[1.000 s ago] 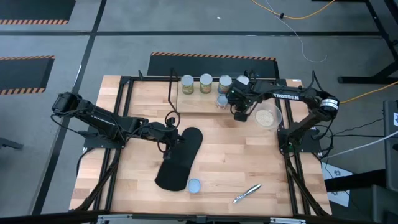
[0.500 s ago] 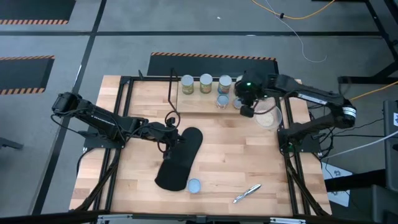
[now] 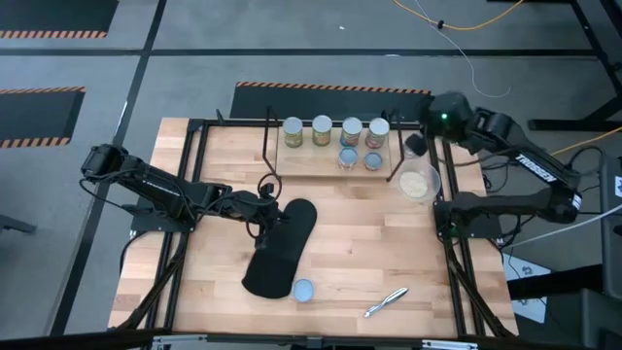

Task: Pick and place cans onto a shelf
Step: Put the small canned oranges on the shelf

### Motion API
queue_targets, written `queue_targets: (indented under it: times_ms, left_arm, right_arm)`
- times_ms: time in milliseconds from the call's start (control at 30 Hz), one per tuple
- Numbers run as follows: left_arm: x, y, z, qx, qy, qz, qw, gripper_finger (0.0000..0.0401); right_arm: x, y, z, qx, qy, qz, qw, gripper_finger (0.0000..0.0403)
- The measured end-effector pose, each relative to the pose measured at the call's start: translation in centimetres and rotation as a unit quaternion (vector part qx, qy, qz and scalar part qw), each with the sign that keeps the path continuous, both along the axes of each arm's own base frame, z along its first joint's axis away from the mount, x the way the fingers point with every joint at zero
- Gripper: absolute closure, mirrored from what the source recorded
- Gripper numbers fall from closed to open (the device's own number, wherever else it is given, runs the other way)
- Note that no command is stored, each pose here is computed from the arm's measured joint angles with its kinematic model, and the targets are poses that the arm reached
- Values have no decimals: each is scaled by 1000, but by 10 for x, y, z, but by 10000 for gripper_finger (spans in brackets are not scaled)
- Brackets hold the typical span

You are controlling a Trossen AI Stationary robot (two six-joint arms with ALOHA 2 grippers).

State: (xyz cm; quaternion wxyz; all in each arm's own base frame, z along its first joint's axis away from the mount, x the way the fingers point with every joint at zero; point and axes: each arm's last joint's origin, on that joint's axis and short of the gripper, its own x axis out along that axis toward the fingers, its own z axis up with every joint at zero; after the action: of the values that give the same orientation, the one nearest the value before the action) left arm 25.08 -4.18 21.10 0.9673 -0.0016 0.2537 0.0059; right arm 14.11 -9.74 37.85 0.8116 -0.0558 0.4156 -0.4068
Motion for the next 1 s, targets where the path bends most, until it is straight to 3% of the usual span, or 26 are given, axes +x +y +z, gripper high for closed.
queue_targets:
  times_ms: [167, 333, 500, 667, 1000]
  left_arm:
    - [0, 0, 0, 1, 0, -1, 1000, 360]
    - [0, 0, 0, 1, 0, -1, 1000, 360]
    - [0, 0, 0, 1, 0, -1, 1000, 360]
    - [0, 0, 0, 1, -1, 0, 1000, 360]
    - [0, 0, 0, 1, 0, -1, 1000, 360]
  right_arm:
    - [-19, -17, -8, 9, 1, -101, 995, 326]
    - [-27, -43, -45, 68, 14, -144, 987, 326]
    - [-28, -54, -81, 171, 3, -108, 979, 326]
    - [-31, -59, -105, 225, 11, -101, 969, 326]
    - [-36, -53, -137, 246, 92, -34, 964, 326]
